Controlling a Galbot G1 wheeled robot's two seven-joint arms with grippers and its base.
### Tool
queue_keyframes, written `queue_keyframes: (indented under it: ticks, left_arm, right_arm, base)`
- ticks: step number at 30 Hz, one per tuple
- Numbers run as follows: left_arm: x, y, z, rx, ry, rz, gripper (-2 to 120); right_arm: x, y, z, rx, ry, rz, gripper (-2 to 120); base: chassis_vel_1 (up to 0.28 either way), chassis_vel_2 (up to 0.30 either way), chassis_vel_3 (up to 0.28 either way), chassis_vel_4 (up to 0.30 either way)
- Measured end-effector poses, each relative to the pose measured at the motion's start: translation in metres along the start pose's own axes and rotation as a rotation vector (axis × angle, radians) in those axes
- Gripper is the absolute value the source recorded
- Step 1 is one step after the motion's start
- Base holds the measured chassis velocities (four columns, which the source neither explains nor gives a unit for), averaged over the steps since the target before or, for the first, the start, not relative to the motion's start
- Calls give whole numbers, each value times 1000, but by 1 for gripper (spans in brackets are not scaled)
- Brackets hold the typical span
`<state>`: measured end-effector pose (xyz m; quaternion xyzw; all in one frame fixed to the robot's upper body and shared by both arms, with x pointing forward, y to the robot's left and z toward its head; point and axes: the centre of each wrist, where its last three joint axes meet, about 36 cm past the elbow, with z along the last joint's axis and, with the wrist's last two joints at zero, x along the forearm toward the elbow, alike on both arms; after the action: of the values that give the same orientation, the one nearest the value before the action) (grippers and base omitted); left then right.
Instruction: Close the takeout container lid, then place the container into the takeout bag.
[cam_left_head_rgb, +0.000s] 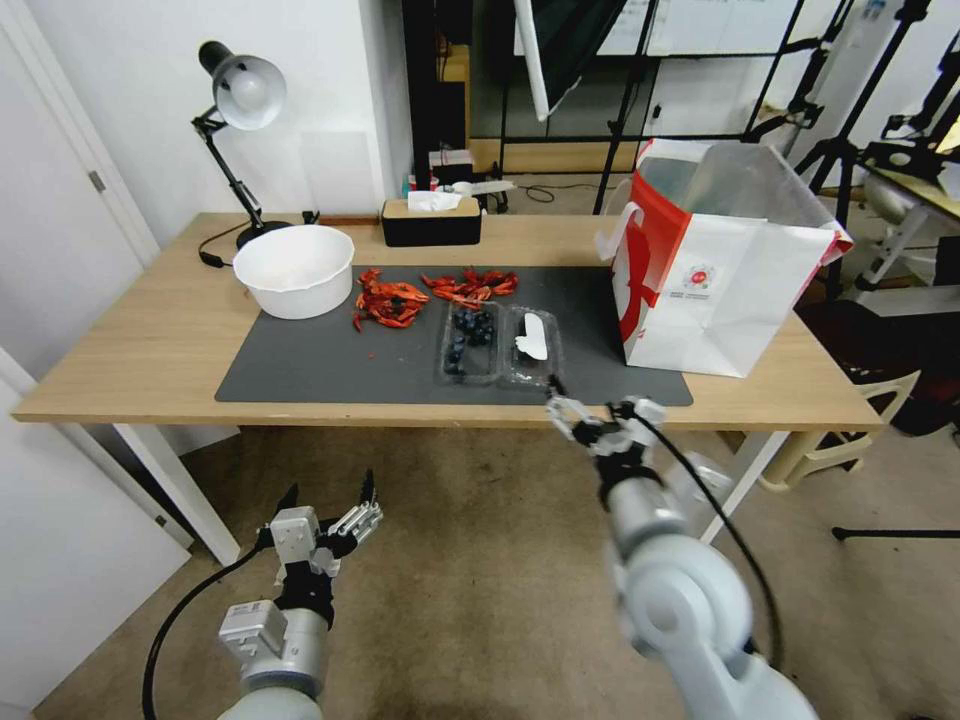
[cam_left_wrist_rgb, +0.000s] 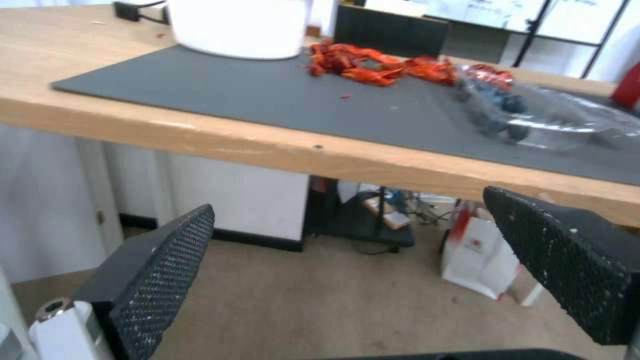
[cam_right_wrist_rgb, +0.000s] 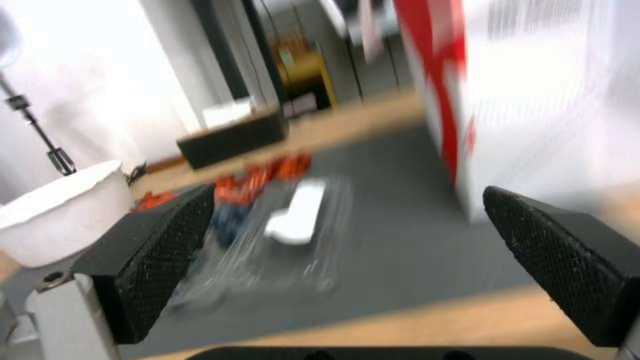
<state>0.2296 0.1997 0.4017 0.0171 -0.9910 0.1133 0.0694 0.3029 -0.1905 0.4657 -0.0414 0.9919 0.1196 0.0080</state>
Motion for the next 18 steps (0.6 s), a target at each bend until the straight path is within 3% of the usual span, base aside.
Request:
queue_keyframes:
  ticks: [3, 6, 8, 11, 18]
  left_arm:
    - [-1, 1, 0, 3, -11, 25, 100]
    - [-3, 4, 3, 5, -25, 78, 100]
    - [-3, 4, 3, 4, -26, 84, 100]
    - [-4, 7, 7, 1, -38, 135, 100]
    - [-8, 15, 13, -24, -57, 159, 100]
  right_arm:
    - [5, -15, 11, 121, -88, -33, 100]
    - [13, -56, 42, 331, -207, -89, 100]
    - [14, -60, 45, 344, -212, -93, 100]
    - [33, -83, 76, 382, -224, -113, 100]
    - [59, -93, 106, 390, -208, -132, 100]
  base:
    - [0, 0, 0, 0]
    - [0, 0, 0, 0]
    - [0, 0, 0, 0]
    - [0, 0, 0, 0]
    - [0, 0, 0, 0]
